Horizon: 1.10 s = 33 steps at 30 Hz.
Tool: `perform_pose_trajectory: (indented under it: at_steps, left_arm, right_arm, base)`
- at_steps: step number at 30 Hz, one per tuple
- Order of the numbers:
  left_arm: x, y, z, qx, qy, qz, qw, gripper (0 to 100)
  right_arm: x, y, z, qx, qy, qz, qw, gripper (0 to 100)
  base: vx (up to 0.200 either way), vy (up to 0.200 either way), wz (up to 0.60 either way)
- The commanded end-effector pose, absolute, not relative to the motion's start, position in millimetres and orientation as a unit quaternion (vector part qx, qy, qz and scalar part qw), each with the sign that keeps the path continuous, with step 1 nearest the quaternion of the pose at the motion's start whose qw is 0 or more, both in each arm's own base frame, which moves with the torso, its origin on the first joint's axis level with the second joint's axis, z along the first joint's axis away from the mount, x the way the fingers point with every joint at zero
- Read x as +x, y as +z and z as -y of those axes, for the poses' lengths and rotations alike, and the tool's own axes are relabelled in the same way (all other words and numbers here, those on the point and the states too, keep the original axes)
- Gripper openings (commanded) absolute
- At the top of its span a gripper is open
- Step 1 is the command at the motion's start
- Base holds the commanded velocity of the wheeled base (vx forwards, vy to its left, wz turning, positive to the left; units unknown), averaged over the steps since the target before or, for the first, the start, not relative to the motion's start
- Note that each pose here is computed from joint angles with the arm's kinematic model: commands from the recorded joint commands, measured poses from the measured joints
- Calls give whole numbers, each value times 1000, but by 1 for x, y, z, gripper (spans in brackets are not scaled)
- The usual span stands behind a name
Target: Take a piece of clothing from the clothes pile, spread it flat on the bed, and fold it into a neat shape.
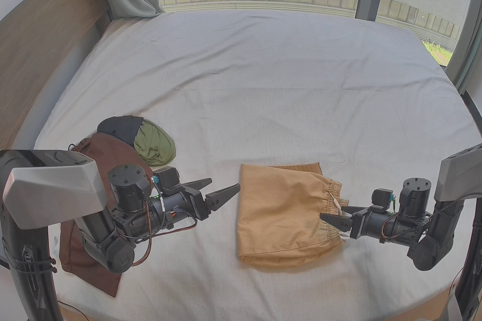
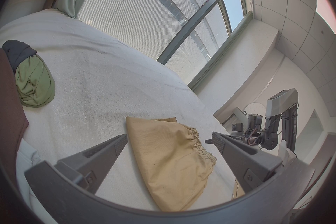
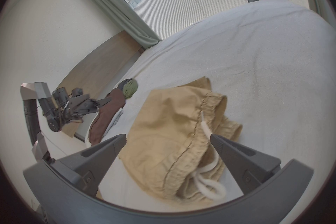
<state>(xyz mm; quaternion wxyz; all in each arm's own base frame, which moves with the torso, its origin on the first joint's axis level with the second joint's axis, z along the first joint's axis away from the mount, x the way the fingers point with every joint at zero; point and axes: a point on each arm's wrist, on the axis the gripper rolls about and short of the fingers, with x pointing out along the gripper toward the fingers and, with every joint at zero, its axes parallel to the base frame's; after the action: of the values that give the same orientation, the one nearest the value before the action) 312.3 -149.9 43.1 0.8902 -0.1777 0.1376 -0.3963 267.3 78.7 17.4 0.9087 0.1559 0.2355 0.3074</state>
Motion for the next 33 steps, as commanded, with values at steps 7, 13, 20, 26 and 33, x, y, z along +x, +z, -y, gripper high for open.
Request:
perform_pose_trajectory:
  at_steps: [7,13,20,26,33]
  left_arm:
    - [312,41,150,-178,-396,-140,890,100]
    - [312,41,150,-178,-396,-141,890,100]
    - [312,41,150,-178,-395,-140,890,100]
    - [312,41,150,-178,-396,-141,890,100]
    - [312,41,150,-178,-396,-141,890,100]
  right_arm:
    - [244,13,-102,146,352,-271,884,100]
    - [244,-3,-104,144,346,-299,878,100]
    - [245,-23,-101,141,319,-330,877,100]
    - [245,-28,-100,140,311,-338,877,100]
    - [245,-25,-101,140,314,-333,878,100]
  base:
    - [0,0,0]
    - [0,0,0]
    - [0,0,0]
    - [0,0,0]
    - [0,0,0]
